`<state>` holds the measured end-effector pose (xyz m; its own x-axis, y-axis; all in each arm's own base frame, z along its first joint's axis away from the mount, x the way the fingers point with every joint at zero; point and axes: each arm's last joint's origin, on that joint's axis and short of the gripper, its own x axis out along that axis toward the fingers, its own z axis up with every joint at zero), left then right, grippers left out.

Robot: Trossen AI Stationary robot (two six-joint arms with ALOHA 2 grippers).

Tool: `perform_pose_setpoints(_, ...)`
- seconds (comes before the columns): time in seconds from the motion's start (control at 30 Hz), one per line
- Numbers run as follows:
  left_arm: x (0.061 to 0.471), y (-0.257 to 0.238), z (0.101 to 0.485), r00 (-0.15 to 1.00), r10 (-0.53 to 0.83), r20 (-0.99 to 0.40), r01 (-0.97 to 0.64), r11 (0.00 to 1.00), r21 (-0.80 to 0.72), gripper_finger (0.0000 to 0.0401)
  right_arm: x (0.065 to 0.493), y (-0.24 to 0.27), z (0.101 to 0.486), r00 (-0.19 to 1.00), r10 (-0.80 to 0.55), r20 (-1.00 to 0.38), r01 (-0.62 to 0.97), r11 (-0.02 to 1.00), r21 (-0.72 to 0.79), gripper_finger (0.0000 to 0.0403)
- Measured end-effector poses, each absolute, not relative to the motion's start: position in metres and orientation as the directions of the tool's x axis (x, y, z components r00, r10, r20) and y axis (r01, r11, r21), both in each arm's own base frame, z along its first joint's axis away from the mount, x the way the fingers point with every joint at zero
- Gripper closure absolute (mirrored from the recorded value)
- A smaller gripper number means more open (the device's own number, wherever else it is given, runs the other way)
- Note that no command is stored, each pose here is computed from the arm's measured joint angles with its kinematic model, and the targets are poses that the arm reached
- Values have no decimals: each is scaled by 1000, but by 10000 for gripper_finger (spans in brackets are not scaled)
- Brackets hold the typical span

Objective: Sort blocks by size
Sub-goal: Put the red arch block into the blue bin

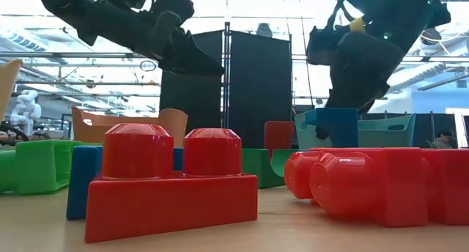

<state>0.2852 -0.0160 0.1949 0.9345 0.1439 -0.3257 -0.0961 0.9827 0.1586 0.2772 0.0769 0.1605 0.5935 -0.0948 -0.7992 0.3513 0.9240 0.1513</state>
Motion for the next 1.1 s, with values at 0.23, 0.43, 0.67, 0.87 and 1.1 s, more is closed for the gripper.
perform_pose_setpoints(0.23,285,-16,195,935,144,-324,-96,983,159,308,280,80,148,575,-148,-805,383,918,105,204)
perform_pose_setpoints(0.43,285,-16,195,936,144,-322,-97,983,158,308,282,80,134,544,-200,-815,434,898,69,204)
perform_pose_setpoints(0.67,285,-16,195,935,144,-324,-96,983,158,308,283,80,124,516,-215,-829,445,894,46,204)
perform_pose_setpoints(0.87,285,-16,195,935,144,-324,-97,983,157,308,284,79,124,520,-236,-821,458,888,34,240)
perform_pose_setpoints(1.1,285,-16,195,935,144,-325,-97,983,155,308,282,84,125,525,-228,-820,470,881,56,287)
